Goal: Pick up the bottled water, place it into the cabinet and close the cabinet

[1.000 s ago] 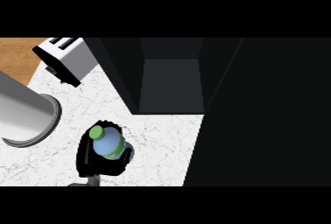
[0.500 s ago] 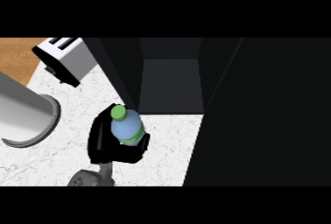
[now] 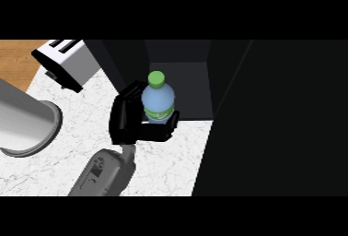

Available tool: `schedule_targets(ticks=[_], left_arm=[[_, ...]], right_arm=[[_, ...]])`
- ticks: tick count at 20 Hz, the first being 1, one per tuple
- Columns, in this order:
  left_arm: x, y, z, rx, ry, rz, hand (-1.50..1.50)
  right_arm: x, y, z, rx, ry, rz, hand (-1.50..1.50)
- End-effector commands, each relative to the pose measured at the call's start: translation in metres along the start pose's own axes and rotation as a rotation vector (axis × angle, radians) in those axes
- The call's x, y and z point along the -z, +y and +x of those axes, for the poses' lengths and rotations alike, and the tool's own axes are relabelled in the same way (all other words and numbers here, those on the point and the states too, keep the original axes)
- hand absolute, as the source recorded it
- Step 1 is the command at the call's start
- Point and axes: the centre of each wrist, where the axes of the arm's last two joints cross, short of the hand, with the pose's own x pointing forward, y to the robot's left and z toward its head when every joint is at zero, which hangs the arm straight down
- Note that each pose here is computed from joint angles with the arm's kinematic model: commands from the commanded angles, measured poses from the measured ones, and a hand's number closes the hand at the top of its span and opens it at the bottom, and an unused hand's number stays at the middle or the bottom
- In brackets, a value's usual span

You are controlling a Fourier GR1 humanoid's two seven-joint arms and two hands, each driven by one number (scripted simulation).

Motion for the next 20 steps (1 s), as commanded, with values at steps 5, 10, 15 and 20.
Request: schedule_targets(ticks=[5,10,15,20], left_arm=[[0.051,-0.028,-0.005,0.1,-0.014,0.027,1.5],[0.069,-0.022,0.007,0.152,0.028,0.051,1.5],[0.096,-0.024,-0.01,0.271,0.025,0.052,1.5],[0.101,-0.02,-0.03,0.313,0.047,0.121,1.5]], right_arm=[[-0.001,-0.001,0.014,-0.003,-0.061,0.005,-1.5],[-0.011,-0.007,0.025,-0.005,-0.042,-0.008,-1.5],[-0.008,-0.009,0.023,-0.005,-0.055,0.009,-1.5],[-0.011,-0.003,0.017,0.003,-0.061,0.018,-1.5]])
